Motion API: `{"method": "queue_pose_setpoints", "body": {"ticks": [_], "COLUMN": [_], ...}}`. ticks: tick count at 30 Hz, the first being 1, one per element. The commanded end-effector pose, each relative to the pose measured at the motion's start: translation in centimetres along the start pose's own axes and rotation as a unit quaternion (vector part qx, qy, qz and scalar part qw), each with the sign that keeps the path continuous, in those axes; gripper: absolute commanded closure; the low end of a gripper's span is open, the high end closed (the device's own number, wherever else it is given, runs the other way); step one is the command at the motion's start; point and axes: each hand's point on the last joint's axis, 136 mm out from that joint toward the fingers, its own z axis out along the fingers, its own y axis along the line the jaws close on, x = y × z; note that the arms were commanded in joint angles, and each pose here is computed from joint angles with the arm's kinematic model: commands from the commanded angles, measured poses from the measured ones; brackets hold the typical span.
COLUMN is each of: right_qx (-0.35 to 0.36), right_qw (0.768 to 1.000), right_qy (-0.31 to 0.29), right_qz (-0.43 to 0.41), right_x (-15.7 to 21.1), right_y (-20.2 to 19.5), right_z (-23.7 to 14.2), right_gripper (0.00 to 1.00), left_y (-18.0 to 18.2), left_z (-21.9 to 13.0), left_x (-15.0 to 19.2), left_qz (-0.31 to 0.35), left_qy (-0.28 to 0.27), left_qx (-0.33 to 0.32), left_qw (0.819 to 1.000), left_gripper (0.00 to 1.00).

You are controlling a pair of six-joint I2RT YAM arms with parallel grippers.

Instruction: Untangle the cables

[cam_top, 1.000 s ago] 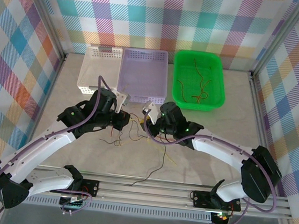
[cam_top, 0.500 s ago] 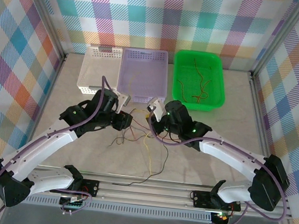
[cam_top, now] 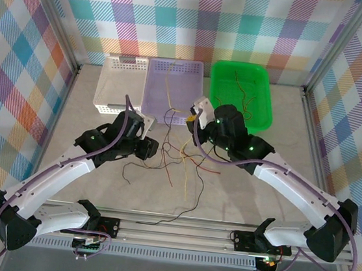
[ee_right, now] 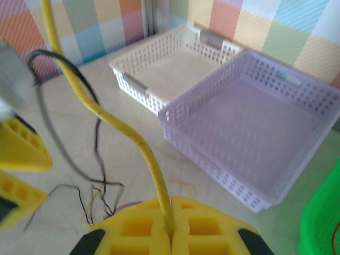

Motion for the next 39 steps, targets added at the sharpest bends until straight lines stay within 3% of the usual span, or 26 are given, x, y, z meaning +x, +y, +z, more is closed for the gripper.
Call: {"method": "queue_pose_setpoints", "body": {"ticks": [1, 6, 10, 17, 23, 28, 30, 33, 37, 39], "right_qx": [-0.019, -0.038, -0.059, -0.097, -0.137, -0.152, -0.153, -0.161, -0.171, -0.172], "right_qw": [1.0, 0.999, 0.998, 0.995, 0.989, 0.987, 0.986, 0.985, 0.983, 0.983], "right_qy": [-0.01, -0.014, -0.015, -0.028, -0.035, -0.034, -0.033, -0.034, -0.033, -0.033], "right_qz": [-0.005, 0.004, 0.008, 0.023, 0.038, 0.047, 0.048, 0.052, 0.058, 0.058], "right_x": [-2.1, -2.6, -2.7, -3.5, -4.1, -4.1, -4.1, -4.1, -4.1, -4.1], "right_y": [0.6, 1.2, 2.0, 3.2, 4.6, 5.1, 5.1, 5.4, 5.7, 5.7], "right_z": [-1.3, -1.6, -1.9, -3.1, -4.5, -5.1, -5.3, -5.6, -5.8, -5.8], "right_gripper": [1.0, 1.0, 1.0, 1.0, 1.0, 1.0, 1.0, 1.0, 1.0, 1.0], "left_y": [-0.7, -4.1, -5.4, -5.2, -4.9, -4.5, -4.4, -4.6, -5.2, -5.6], "left_z": [-0.7, -2.5, -4.0, -2.1, -0.9, -0.5, -0.3, -0.1, -0.2, -0.3], "left_x": [-1.1, -2.6, -4.0, -3.6, -3.9, -5.0, -5.2, -5.3, -5.5, -5.6], "left_qz": [-0.015, -0.055, -0.079, -0.088, -0.098, -0.111, -0.115, -0.123, -0.129, -0.132], "left_qy": [-0.026, -0.05, -0.093, -0.103, -0.116, -0.137, -0.14, -0.145, -0.157, -0.162], "left_qx": [0.026, 0.125, 0.173, 0.172, 0.167, 0.156, 0.155, 0.163, 0.188, 0.201], "left_qw": [0.999, 0.989, 0.977, 0.976, 0.974, 0.972, 0.971, 0.968, 0.961, 0.957], "left_gripper": [0.49, 0.22, 0.09, 0.05, 0.12, 0.52, 0.58, 0.58, 0.45, 0.49]}}
